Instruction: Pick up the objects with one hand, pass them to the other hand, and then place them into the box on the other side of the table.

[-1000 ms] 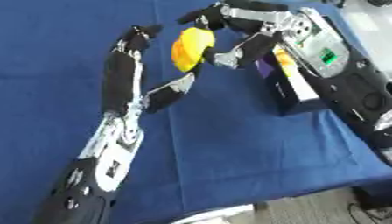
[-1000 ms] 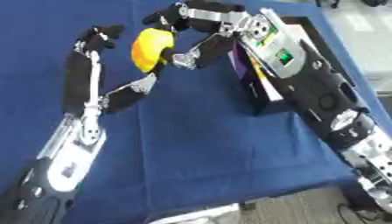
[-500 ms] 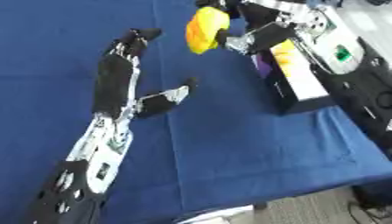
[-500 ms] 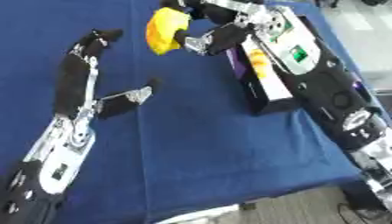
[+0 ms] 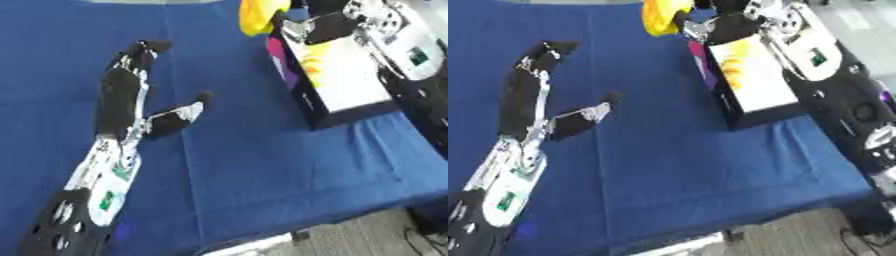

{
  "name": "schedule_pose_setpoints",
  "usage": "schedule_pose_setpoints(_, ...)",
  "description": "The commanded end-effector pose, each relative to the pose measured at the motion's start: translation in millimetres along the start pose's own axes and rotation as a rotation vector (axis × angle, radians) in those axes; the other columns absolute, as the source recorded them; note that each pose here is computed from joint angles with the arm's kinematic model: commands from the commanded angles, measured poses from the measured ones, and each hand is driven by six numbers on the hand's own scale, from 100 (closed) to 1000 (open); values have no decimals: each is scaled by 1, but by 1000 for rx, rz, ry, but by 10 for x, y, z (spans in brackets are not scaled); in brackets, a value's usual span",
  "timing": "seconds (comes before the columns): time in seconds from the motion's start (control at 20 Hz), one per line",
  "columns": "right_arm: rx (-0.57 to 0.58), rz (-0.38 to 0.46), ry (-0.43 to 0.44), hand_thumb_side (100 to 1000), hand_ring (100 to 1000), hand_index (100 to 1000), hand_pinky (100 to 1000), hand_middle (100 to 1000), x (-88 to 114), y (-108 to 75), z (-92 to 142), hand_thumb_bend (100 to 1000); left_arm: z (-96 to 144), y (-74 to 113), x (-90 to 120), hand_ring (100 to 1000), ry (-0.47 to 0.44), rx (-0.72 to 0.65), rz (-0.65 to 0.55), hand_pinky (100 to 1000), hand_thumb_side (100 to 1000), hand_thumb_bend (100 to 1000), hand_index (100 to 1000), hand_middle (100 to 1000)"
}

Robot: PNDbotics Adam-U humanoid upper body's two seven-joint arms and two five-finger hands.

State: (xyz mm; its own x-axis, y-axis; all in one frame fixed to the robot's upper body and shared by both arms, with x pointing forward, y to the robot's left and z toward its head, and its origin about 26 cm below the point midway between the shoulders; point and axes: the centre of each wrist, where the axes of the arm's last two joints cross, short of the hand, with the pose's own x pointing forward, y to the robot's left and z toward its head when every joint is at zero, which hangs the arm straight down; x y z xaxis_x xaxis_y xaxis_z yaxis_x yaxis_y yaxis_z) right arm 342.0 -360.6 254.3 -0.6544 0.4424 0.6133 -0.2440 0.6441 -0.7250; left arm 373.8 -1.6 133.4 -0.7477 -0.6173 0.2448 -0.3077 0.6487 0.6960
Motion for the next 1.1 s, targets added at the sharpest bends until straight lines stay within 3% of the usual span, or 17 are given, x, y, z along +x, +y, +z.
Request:
schedule_pose_setpoints(0.05,-81,50,30,177,1000,686,709,535,25,-213,110,100,-47,75,2,631,0,26,-2,758,469,661,805,646)
schedule_pose_setpoints(0.65,-295,103,221,169,1000,687,708,535,-410,-301,624,100,74,16,-120,635,29,-15,-28,758,478,668,808,649)
schedule_pose_setpoints(1.1,-354,184,339,180,1000,707,711,547,-613,-328,936,100,91,42,-212,633,63,-2,-48,757,483,668,808,649)
